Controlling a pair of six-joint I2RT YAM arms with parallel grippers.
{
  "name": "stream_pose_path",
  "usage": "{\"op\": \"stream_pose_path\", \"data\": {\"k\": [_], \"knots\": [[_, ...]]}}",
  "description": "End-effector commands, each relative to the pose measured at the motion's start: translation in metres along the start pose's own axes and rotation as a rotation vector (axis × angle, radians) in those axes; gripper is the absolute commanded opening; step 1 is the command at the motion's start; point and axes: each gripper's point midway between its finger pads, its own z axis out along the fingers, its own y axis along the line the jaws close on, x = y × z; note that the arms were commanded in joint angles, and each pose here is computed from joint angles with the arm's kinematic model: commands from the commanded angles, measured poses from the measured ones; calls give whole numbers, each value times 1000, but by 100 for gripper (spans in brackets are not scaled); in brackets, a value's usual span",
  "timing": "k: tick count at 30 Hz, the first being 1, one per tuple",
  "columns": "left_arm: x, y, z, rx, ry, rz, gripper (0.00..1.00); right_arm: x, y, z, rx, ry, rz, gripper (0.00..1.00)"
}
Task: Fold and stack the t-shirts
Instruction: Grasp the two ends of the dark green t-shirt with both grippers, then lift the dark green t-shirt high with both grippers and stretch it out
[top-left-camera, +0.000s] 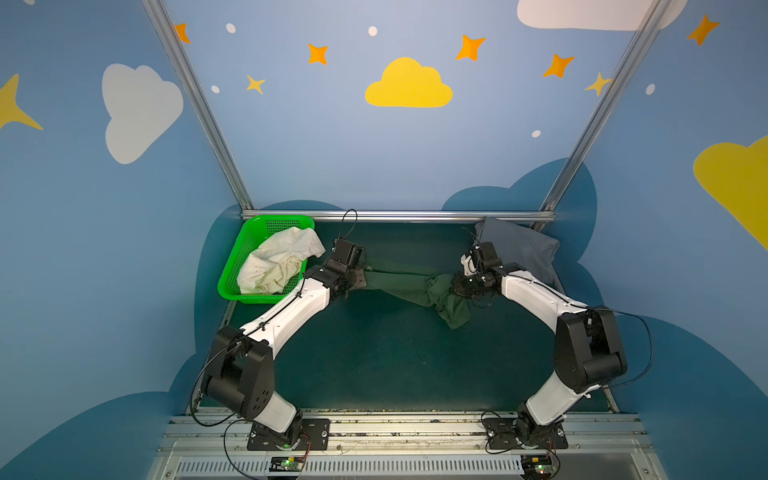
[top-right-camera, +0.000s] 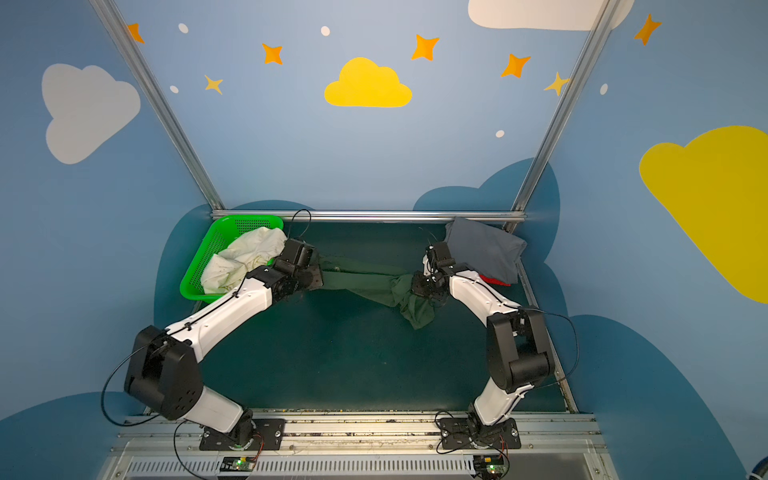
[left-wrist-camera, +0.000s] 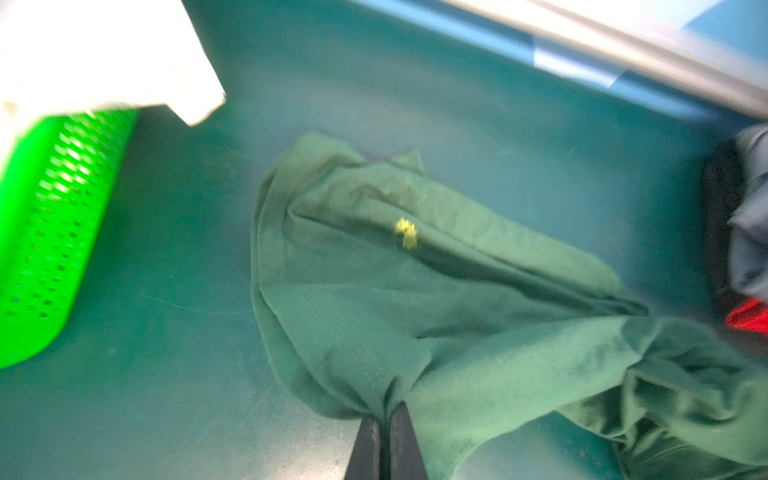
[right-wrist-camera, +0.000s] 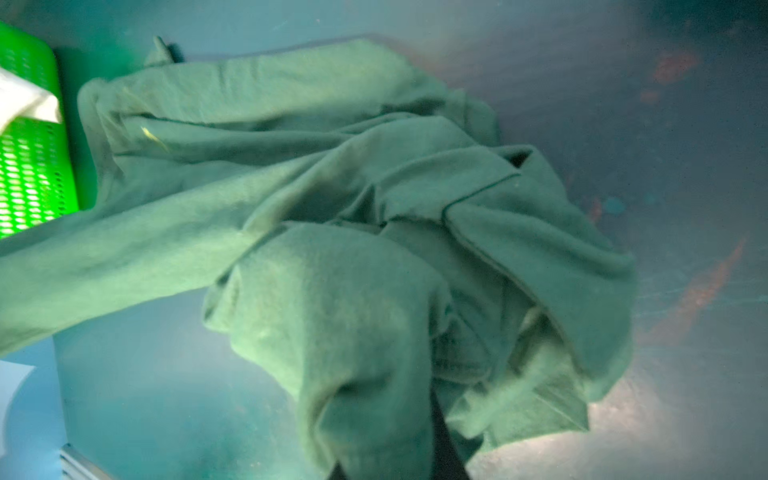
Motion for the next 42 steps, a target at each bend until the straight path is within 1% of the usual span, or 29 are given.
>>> {"op": "stream_pose_path", "data": {"k": [1, 6, 10, 13, 15, 17, 19, 21, 23, 26, 29, 32, 34, 36, 38, 40, 42], "knots": [[-13, 11, -13, -27, -47, -33, 3, -14, 2, -9, 38, -30, -45, 0], [-25, 17, -31, -27, -90, -49, 3, -25, 14, -30, 27, -60, -82, 0], [-27, 20, -49, -14, -115, -61, 3, -22, 22, -52, 23, -90, -98, 0], [-28, 22, -71, 16, -147, -79, 3, -15, 27, -75, 31, -120, -113, 0], [-32, 22, -90, 48, -188, -75, 3, -12, 30, -95, 39, -150, -120, 0], [-43, 23, -110, 76, -261, -77, 3, -13, 33, -115, 41, -201, -133, 0], [-58, 28, -129, 63, -319, -89, 3, -20, 35, -132, 48, -267, -127, 0], [-77, 34, -145, 46, -374, -104, 3, -33, 43, -151, 39, -336, -152, 0], [-98, 35, -151, 57, -402, -118, 3, -53, 51, -166, 47, -408, -197, 0], [-124, 32, -141, 100, -368, -143, 3, -86, 64, -173, 57, -463, -252, 0], [-151, 26, -119, 106, -357, -150, 3, -122, 70, -159, 63, -470, -274, 0], [-181, 22, -89, 133, -306, -179, 3, -166, 70, -144, 31, -513, -250, 0], [-202, 16, -73, 156, -289, -188, 3, -192, 70, -133, -7, -517, -226, 0], [-222, 13, -59, 156, -283, -185, 3, -215, 71, -130, -16, -509, -219, 0], [-236, 9, -55, 174, -240, -198, 3, -234, 73, -145, 23, -537, -238, 0], [-242, 4, -67, 189, -208, -194, 3, -241, 79, -166, 33, -574, -251, 0], [-241, -4, -86, 210, -204, -162, 3, -236, 89, -194, 19, -615, -274, 0]]}}
